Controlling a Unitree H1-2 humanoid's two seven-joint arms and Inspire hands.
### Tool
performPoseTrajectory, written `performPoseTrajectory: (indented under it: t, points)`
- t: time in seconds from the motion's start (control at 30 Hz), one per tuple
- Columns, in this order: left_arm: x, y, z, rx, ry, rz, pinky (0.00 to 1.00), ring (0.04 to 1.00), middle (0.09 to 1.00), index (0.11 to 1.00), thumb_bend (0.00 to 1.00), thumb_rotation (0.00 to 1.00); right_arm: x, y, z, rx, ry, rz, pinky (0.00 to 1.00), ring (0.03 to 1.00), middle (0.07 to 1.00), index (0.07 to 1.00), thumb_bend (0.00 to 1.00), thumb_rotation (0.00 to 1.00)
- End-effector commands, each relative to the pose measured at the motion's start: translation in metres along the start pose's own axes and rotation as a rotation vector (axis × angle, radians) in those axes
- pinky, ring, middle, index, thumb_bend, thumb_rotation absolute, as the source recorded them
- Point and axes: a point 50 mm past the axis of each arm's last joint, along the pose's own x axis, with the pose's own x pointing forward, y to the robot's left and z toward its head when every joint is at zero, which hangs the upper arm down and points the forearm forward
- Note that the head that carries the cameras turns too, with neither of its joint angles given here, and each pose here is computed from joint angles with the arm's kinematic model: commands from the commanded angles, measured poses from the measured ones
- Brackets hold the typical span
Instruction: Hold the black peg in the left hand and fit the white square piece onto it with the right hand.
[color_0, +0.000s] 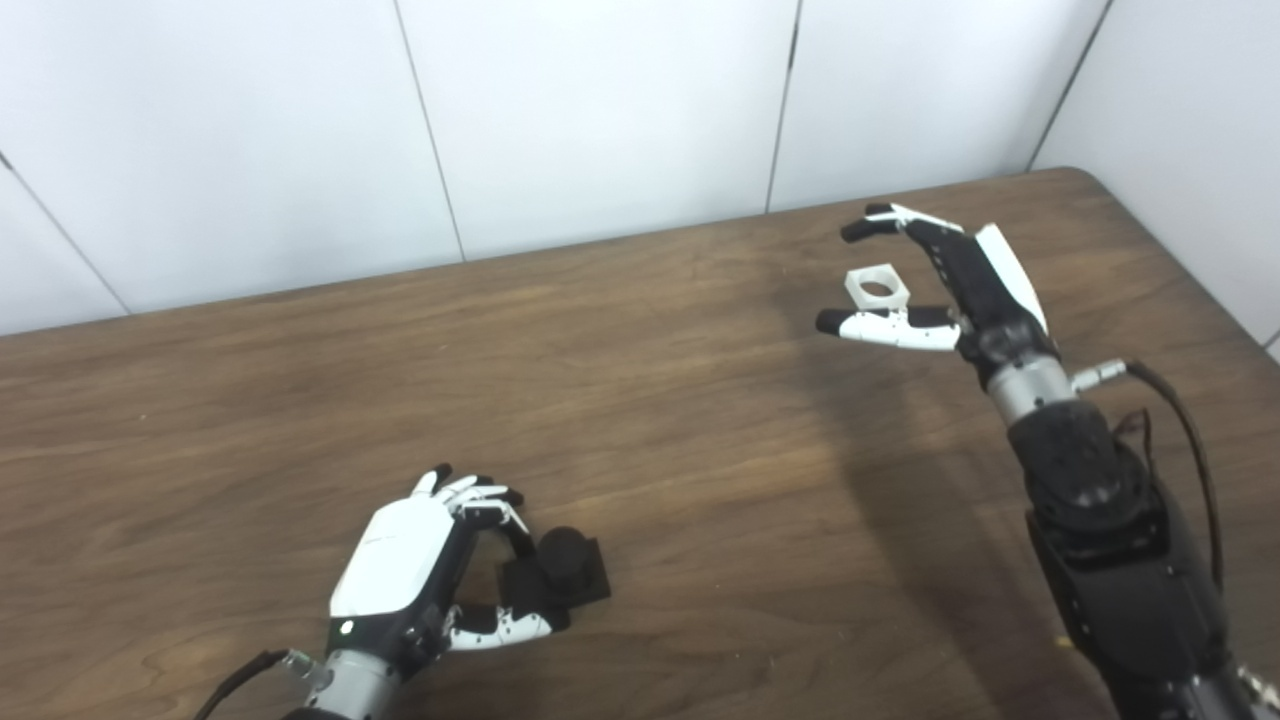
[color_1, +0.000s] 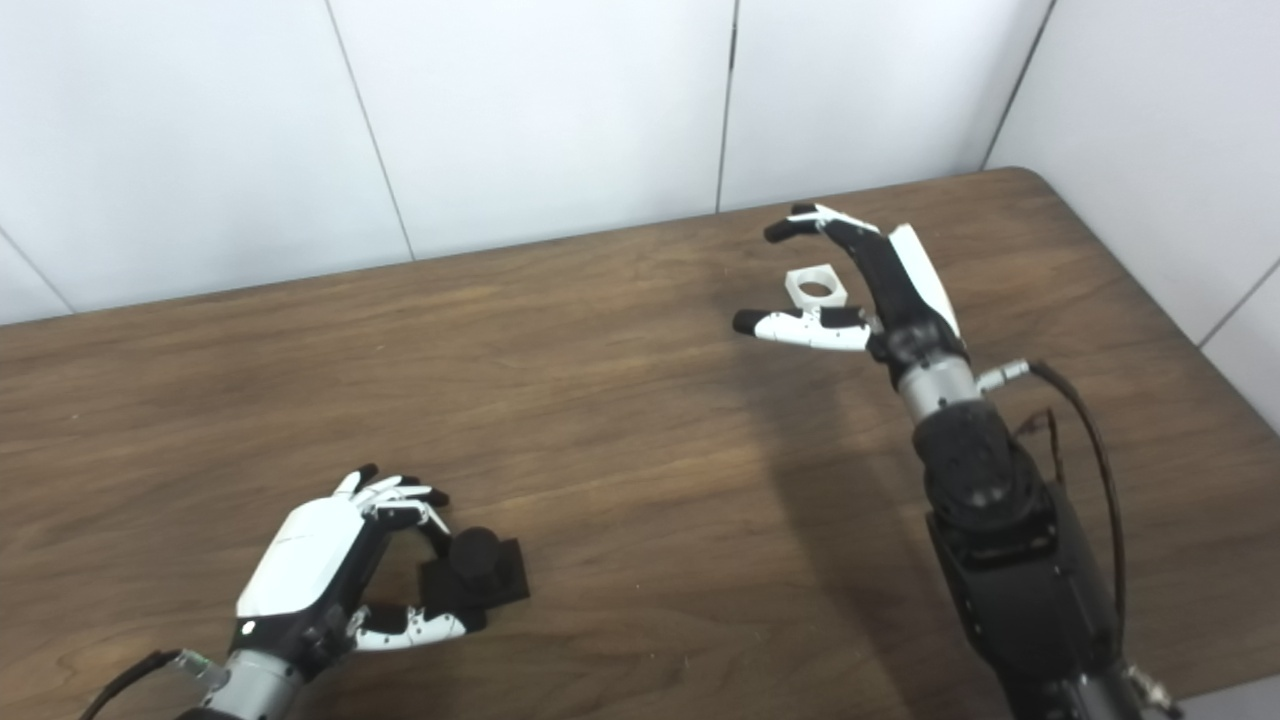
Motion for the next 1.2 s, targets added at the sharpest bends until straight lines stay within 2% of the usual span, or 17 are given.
performPoseTrajectory:
  t: [0.0, 0.13, 0.33, 0.53, 0.93, 1.17]
  points:
    - [-0.003, 0.001, -0.005, 0.013, -0.002, 0.009, 1.0, 0.869, 0.773, 0.485, 0.52, 0.05, 0.019, -0.019, 0.012, -0.101, -0.063, -0.033, 0.91, 0.903, 0.87, 0.658, 0.82, 0.26]
    - [-0.003, 0.0, -0.006, 0.018, -0.009, 0.013, 1.0, 0.862, 0.768, 0.485, 0.52, 0.05, 0.045, -0.032, 0.008, -0.25, -0.048, 0.016, 0.87, 0.916, 0.9, 0.67, 0.83, 0.21]
    - [-0.004, 0.0, -0.006, 0.01, -0.011, 0.019, 1.0, 0.853, 0.762, 0.485, 0.52, 0.05, 0.085, -0.048, 0.005, -0.453, 0.0, 0.124, 0.99, 0.997, 0.939, 0.696, 0.85, 0.21]
    - [-0.005, 0.0, -0.005, 0.016, -0.003, 0.013, 1.0, 0.856, 0.765, 0.485, 0.52, 0.05, 0.12, -0.056, 0.003, -0.605, 0.059, 0.206, 1.0, 1.0, 0.95, 0.711, 0.88, 0.19]
    - [-0.008, 0.0, -0.005, 0.014, -0.003, 0.015, 1.0, 0.852, 0.765, 0.485, 0.52, 0.05, 0.156, -0.055, 0.005, -0.761, 0.115, 0.3, 1.0, 1.0, 0.936, 0.721, 0.91, 0.16]
    - [-0.008, 0.001, -0.003, 0.013, 0.001, 0.018, 1.0, 0.85, 0.762, 0.485, 0.52, 0.05, 0.163, -0.047, 0.002, -0.828, 0.156, 0.335, 1.0, 1.0, 0.924, 0.719, 0.92, 0.14]
